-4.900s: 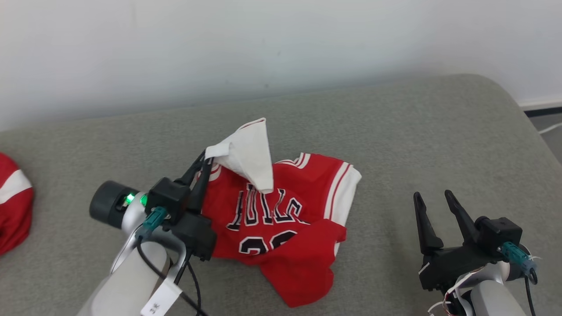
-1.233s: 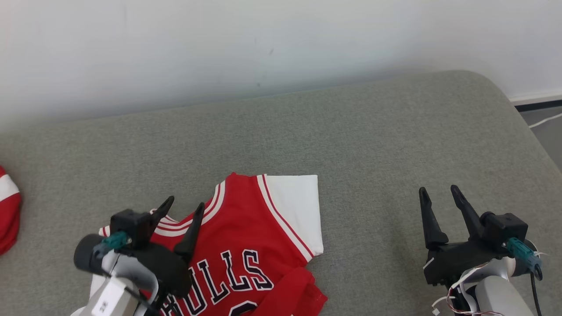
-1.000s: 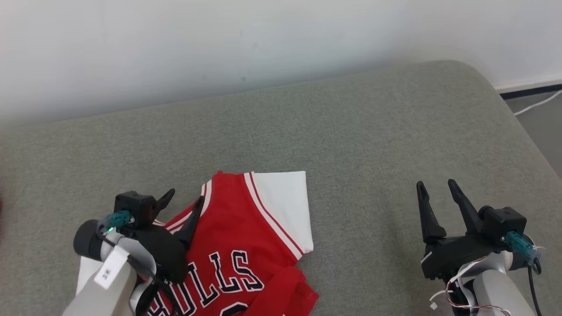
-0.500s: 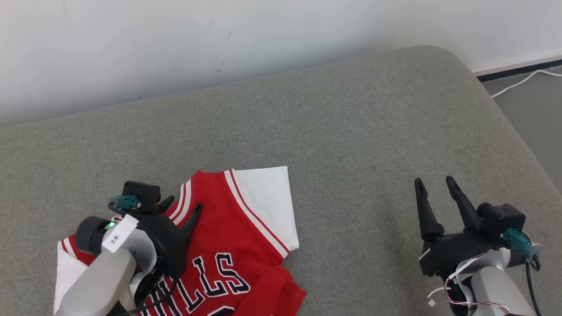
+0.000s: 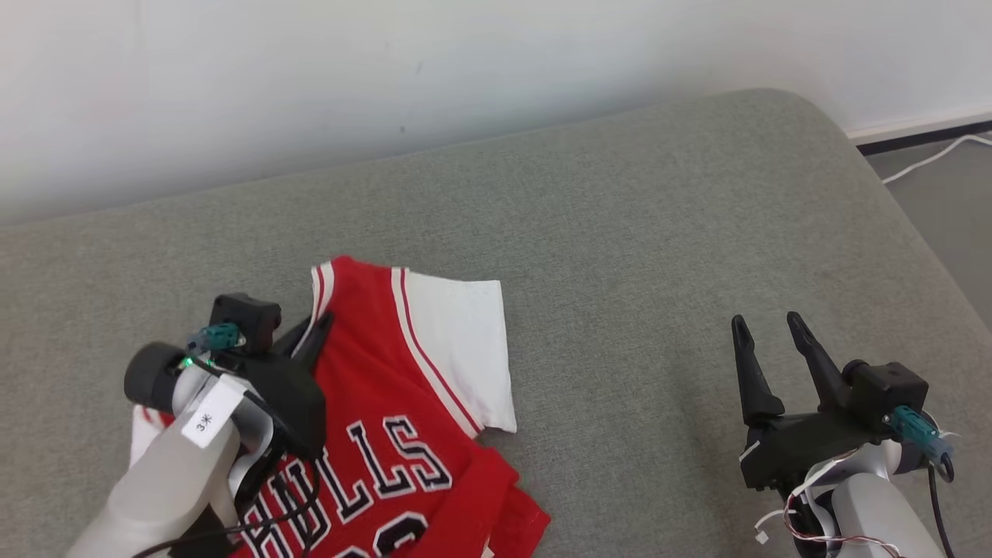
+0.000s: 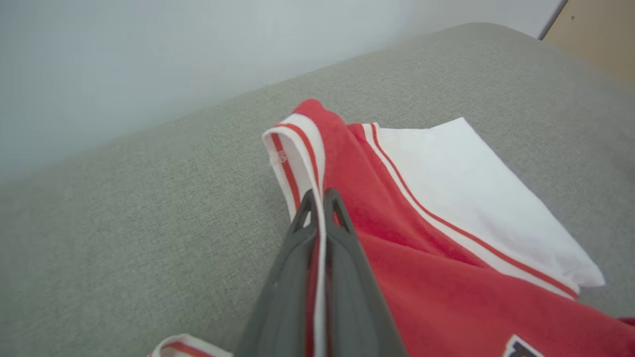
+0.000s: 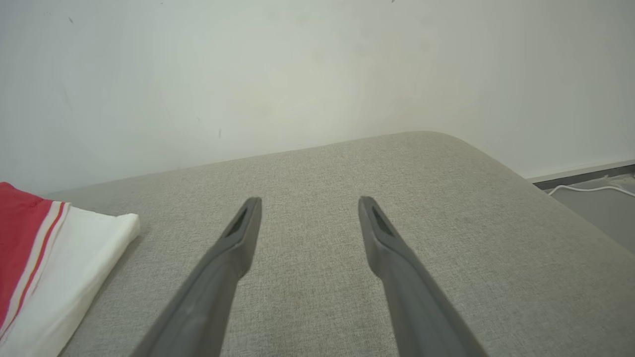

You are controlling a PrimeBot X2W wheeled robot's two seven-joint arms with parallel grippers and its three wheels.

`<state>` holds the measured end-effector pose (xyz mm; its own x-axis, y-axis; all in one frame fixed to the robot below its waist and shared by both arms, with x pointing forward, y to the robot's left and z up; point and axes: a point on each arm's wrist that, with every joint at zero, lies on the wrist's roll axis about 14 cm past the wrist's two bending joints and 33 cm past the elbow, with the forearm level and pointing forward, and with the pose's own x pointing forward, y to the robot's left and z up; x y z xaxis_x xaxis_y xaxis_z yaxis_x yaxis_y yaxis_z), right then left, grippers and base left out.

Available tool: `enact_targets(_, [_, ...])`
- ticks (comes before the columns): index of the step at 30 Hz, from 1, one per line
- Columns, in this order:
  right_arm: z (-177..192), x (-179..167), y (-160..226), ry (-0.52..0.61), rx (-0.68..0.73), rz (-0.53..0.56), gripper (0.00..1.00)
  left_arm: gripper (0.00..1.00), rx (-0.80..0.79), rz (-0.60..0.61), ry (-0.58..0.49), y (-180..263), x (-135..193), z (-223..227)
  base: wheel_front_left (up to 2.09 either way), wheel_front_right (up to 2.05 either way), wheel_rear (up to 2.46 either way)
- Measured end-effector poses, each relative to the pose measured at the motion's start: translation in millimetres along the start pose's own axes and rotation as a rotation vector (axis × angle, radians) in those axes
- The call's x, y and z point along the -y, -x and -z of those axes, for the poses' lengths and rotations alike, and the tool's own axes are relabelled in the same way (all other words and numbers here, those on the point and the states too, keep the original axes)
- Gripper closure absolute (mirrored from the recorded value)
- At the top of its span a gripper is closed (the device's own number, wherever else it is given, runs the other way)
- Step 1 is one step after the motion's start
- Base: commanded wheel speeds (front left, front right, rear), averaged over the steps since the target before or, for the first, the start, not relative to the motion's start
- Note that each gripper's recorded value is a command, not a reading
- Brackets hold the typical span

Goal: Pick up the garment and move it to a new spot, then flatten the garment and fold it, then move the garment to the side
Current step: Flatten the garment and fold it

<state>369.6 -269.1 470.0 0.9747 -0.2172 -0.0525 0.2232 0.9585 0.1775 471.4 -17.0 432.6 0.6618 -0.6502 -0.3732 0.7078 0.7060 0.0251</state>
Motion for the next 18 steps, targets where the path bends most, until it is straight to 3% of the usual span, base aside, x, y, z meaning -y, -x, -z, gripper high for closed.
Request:
enact_targets(11, [4.1,-24.5,-4.5,-0.006,-0.007,-0.068,0.0,1.0,0.278,-0.118,-0.074,23.3,-22.0,-74.3,0.0,0.0,0.0])
enact_targets(18, [5.3,-53.1,-8.8,-0.012,-0.009,-0.147,0.0,1.0,0.471,-0.108,-0.143,51.2,2.2,-131.6,0.0,0.0,0.0])
